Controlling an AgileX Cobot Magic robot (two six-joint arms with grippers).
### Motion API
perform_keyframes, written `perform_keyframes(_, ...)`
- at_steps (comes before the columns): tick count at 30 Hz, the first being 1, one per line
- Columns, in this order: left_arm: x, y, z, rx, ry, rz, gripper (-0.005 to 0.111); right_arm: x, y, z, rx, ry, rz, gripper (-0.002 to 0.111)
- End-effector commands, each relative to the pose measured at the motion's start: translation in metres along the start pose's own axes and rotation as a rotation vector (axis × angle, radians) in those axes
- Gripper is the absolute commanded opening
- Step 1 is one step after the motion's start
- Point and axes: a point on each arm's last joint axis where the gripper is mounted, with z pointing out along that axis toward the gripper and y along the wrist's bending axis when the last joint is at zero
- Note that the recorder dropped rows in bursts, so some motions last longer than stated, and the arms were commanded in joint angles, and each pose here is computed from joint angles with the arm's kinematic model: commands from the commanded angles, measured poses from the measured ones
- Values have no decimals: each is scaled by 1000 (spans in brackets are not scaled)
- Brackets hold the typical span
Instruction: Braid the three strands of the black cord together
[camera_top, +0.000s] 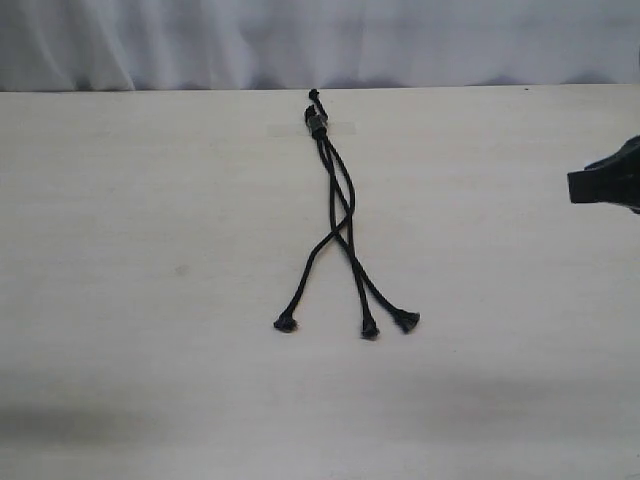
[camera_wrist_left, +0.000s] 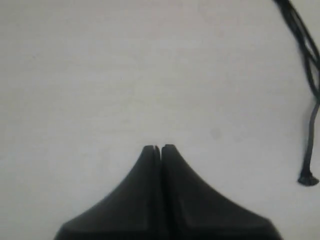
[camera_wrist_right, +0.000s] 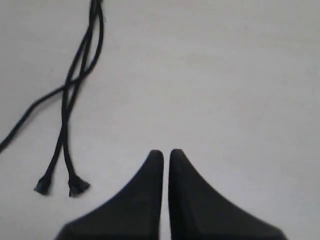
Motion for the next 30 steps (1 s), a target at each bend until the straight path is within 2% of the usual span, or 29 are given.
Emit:
perform_keyframes(1,24,4,-33,-9,-292,35,0,15,7,-21,32,-275,-137,4)
perform_keyframes(3,31,4,-40,-8,-348,40,0,22,9,-26,36,-355,-132,4)
perform_keyframes(11,40,4,-62,-5,-427,53,0,35,11,-49,19,-459,-87,4)
perform_keyframes(22,42,4,-64,-6,-442,57,0,47,12,-73,24,-567,-91,4)
perform_keyframes(30,85,10,-59,-3,-564,63,0,105,12,-62,24,-572,-91,4)
